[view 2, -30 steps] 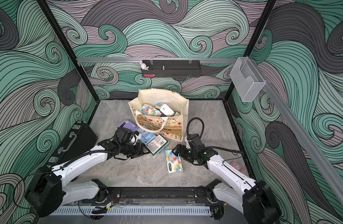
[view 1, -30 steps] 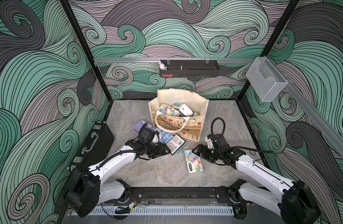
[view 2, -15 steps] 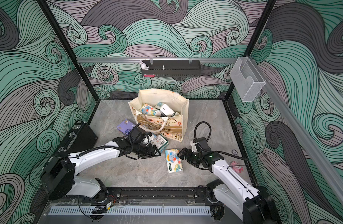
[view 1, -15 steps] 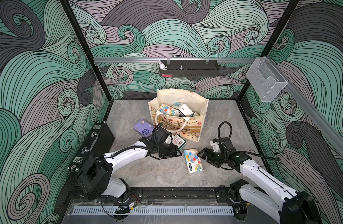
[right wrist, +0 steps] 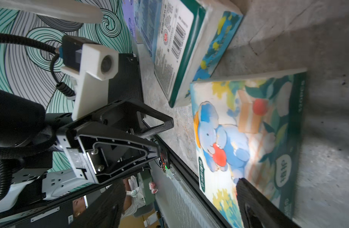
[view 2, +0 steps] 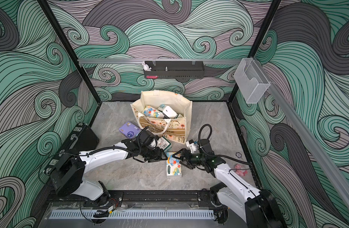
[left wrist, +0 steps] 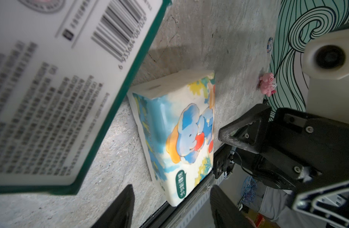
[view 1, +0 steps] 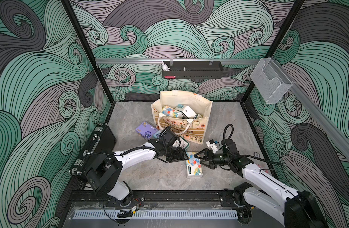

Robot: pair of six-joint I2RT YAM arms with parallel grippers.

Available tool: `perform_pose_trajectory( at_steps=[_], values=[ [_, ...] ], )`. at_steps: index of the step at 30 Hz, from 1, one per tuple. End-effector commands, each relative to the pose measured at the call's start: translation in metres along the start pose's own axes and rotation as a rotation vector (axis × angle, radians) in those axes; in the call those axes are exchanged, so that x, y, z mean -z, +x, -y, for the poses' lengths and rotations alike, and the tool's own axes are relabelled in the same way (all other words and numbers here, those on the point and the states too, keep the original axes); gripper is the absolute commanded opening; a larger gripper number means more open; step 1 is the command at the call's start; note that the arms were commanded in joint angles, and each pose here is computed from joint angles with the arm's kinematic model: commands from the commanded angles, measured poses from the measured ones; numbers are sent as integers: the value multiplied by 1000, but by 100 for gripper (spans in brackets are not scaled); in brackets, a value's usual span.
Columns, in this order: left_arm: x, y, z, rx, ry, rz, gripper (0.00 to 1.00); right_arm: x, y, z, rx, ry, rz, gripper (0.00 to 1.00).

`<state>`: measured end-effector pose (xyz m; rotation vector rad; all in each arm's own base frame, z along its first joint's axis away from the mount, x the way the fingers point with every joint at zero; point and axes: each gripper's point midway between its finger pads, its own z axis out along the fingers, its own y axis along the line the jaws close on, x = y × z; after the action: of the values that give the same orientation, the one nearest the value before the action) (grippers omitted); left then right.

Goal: Put tissues into the canvas bag
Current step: Move the pack of facial tissues to the center of the board, then pick up the pack of facial tissues from the center of the board.

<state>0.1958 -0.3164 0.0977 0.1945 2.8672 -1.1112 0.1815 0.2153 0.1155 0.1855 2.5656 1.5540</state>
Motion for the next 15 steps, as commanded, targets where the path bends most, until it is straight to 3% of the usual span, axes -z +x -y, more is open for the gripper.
perform_pose_trajectory(
  at_steps=[1,9,15],
  values=[
    [-1,-5,5,-23,-4,8,64,2,0,-15,16,-47,-17,89],
    [-8,-7,13,-35,21,-30,59,24,-12,9,17,95,57,90],
    [-17,-4,6,-27,-2,-45,55,25,-8,29,-34,94,64,91]
  ],
)
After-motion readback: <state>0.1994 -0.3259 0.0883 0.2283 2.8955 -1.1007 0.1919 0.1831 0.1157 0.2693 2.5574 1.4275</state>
